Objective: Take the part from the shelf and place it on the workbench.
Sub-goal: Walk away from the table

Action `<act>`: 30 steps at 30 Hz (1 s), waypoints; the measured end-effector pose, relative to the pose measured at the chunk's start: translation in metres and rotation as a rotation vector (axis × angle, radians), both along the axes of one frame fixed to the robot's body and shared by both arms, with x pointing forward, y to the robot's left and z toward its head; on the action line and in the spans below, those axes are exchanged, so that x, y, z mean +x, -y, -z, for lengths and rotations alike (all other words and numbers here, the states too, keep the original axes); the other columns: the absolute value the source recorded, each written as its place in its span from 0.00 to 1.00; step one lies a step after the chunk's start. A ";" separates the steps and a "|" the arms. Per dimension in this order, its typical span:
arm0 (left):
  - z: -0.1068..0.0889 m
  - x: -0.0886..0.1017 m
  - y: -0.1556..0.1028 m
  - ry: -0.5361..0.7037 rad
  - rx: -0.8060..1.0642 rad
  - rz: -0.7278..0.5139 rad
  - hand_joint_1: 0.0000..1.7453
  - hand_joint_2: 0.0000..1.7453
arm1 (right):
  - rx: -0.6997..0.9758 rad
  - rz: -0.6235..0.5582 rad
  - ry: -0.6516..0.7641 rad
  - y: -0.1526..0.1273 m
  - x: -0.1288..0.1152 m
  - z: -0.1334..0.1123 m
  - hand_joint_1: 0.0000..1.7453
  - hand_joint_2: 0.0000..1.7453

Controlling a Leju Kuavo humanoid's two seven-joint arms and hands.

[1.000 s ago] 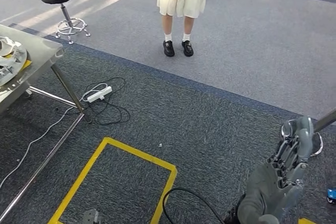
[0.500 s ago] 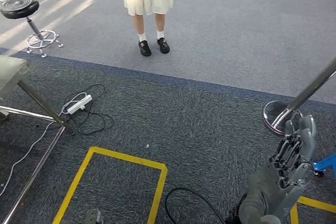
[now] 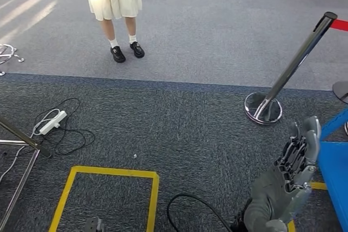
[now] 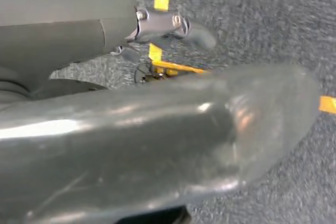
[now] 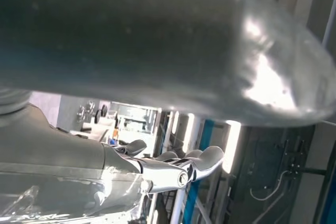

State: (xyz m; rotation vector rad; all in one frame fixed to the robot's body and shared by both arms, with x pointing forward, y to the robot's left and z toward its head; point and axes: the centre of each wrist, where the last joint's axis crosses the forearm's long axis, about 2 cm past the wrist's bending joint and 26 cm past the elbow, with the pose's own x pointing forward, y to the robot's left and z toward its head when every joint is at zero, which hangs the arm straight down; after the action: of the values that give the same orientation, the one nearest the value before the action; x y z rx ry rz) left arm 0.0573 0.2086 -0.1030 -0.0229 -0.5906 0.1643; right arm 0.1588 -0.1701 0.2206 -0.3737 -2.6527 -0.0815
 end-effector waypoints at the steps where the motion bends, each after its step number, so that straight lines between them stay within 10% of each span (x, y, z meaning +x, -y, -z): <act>1: 0.000 -0.001 0.000 -0.001 0.000 0.000 0.00 0.00 | 0.000 0.000 0.000 0.000 0.000 0.000 0.00 0.00; 30: 0.000 0.000 0.001 0.019 -0.018 0.011 0.00 0.00 | -0.037 0.097 0.047 0.004 0.002 -0.001 0.00 0.00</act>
State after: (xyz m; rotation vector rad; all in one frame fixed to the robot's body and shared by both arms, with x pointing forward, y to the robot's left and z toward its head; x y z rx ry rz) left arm 0.0574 0.2073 -0.1028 -0.0453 -0.6081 0.1587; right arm 0.1612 -0.1738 0.2219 -0.5182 -2.6844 -0.0731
